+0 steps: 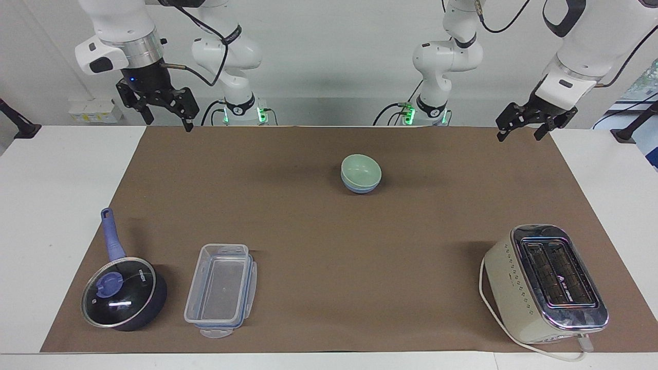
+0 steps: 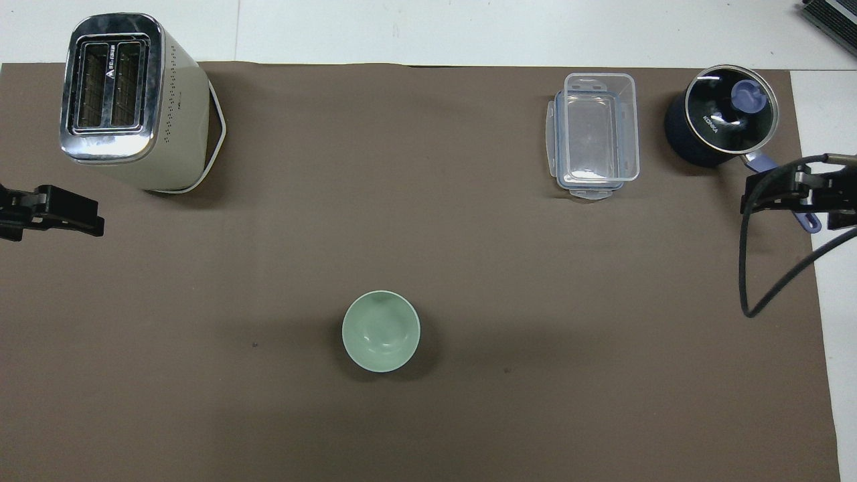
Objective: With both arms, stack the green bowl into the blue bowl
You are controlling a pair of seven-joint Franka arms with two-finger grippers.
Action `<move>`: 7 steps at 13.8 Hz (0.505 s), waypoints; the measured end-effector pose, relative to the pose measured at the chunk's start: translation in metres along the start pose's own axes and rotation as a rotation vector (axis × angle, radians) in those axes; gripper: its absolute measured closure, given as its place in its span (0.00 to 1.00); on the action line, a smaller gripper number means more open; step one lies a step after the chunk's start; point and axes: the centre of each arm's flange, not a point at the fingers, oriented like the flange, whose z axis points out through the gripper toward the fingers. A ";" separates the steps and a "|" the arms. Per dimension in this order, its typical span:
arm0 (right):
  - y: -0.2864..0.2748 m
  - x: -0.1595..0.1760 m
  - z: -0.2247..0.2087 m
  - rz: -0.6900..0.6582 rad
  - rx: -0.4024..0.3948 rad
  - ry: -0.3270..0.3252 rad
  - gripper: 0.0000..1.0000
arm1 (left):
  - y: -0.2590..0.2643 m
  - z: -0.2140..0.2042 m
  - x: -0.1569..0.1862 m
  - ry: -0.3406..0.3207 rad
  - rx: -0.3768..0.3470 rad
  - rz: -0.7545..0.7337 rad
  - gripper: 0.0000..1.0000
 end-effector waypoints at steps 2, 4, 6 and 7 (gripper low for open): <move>-0.002 0.003 0.005 -0.003 -0.001 -0.010 0.00 | 0.000 0.000 0.000 0.000 0.000 0.000 0.00; -0.003 -0.002 0.007 -0.008 -0.005 -0.028 0.00 | 0.000 0.000 0.000 0.000 0.000 0.000 0.00; -0.004 -0.008 0.008 -0.010 -0.003 -0.040 0.00 | 0.000 0.000 0.000 0.000 0.000 0.000 0.00; -0.004 -0.010 0.009 -0.010 -0.002 -0.043 0.00 | 0.000 0.000 0.000 0.000 0.000 0.000 0.00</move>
